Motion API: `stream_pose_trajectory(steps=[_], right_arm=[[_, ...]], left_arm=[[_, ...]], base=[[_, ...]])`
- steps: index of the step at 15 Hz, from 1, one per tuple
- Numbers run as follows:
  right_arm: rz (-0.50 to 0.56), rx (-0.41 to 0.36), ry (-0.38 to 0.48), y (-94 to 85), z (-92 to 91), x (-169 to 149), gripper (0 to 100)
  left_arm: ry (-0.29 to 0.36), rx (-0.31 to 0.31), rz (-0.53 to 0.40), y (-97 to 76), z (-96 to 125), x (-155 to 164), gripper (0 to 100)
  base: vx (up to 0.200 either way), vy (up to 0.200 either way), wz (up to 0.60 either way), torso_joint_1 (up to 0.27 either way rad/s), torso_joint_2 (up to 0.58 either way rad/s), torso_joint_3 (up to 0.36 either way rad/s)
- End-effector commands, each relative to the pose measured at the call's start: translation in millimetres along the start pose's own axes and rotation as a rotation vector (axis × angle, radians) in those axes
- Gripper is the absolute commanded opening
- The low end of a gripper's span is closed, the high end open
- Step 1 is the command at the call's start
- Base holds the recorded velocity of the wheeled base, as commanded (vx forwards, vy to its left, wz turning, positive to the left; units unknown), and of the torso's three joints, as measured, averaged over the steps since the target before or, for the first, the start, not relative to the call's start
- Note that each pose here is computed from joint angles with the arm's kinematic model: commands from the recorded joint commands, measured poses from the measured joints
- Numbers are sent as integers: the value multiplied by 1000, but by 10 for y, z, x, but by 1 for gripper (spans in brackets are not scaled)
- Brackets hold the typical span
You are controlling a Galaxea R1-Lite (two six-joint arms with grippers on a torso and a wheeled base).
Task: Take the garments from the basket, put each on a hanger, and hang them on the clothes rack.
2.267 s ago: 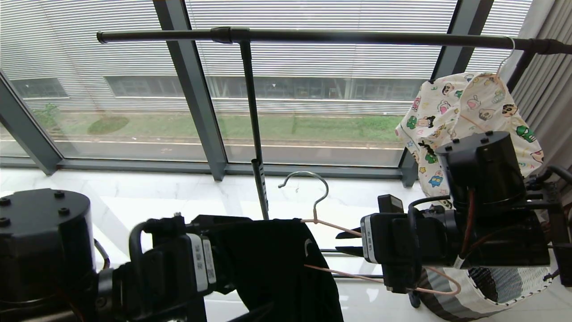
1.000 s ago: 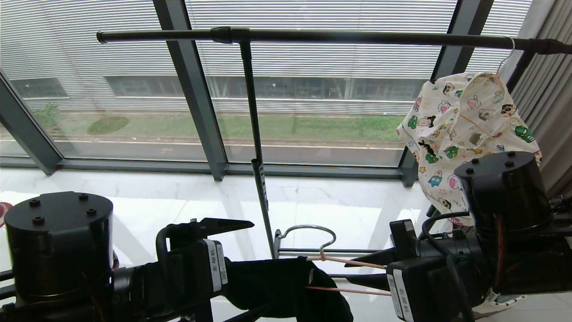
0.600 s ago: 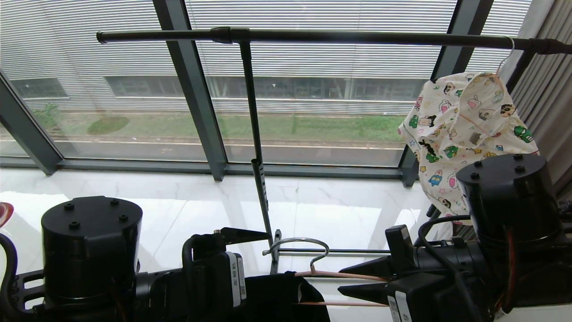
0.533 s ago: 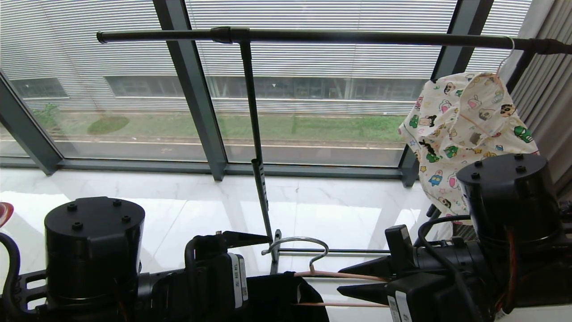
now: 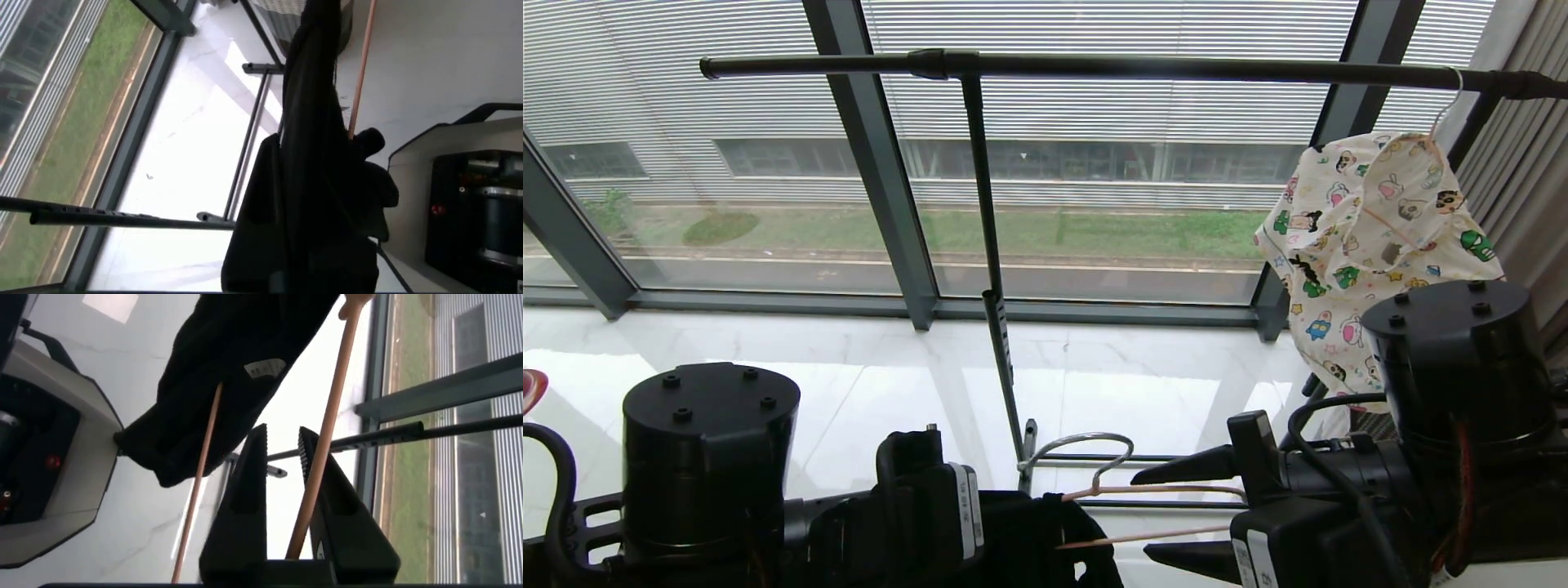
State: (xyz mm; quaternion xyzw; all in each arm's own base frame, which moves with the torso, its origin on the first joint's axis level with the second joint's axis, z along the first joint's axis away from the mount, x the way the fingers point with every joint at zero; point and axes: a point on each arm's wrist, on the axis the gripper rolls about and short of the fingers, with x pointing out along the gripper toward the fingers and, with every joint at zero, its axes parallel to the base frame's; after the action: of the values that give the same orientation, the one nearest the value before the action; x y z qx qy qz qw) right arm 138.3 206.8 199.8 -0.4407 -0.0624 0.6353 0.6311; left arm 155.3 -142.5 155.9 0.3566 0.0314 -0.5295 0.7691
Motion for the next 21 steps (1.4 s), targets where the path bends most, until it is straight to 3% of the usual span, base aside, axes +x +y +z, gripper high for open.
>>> stream_pose_trajectory(steps=[1,5,8,9,10,11,12,13,14,16,19,21], right_arm=[[-5,6,8,-1,-17,-19,100],[-171,54,75,-146,-268,-330,100],[-170,114,90,44,-324,-470,100],[-137,119,81,112,-308,-429,100],[-106,156,69,156,-287,-372,100],[-82,249,56,174,-269,-288,100],[-81,296,49,167,-266,-258,100],[-133,480,13,111,-263,-151,100],[-231,574,13,44,-306,-38,100],[-417,681,19,-73,-412,244,100],[-522,791,33,-6,-446,696,100],[-543,791,66,44,-492,875,100]], left_arm=[[15,-1,15,5,-7,4,0],[156,-46,116,84,-230,-27,0],[202,-104,275,467,-332,-120,0],[170,-123,320,596,-248,-130,0],[115,-189,363,712,-126,-147,0],[77,-227,398,793,-32,-166,0],[71,-228,408,816,-11,-172,0],[48,-216,432,855,59,-222,0],[38,-211,443,854,85,-265,0],[26,-204,449,849,113,-299,0],[18,-200,452,847,133,-319,0],[1,-191,452,820,178,-352,0]], base=[[0,0,0,0,0,0],[0,0,0,0,0,0],[0,0,0,0,0,0],[0,0,0,0,0,0],[0,0,0,0,0,0],[0,0,0,0,0,0],[0,0,0,0,0,0],[0,0,0,0,0,0],[0,0,0,0,0,0],[0,0,0,0,0,0],[0,0,0,0,0,0],[0,0,0,0,0,0]])
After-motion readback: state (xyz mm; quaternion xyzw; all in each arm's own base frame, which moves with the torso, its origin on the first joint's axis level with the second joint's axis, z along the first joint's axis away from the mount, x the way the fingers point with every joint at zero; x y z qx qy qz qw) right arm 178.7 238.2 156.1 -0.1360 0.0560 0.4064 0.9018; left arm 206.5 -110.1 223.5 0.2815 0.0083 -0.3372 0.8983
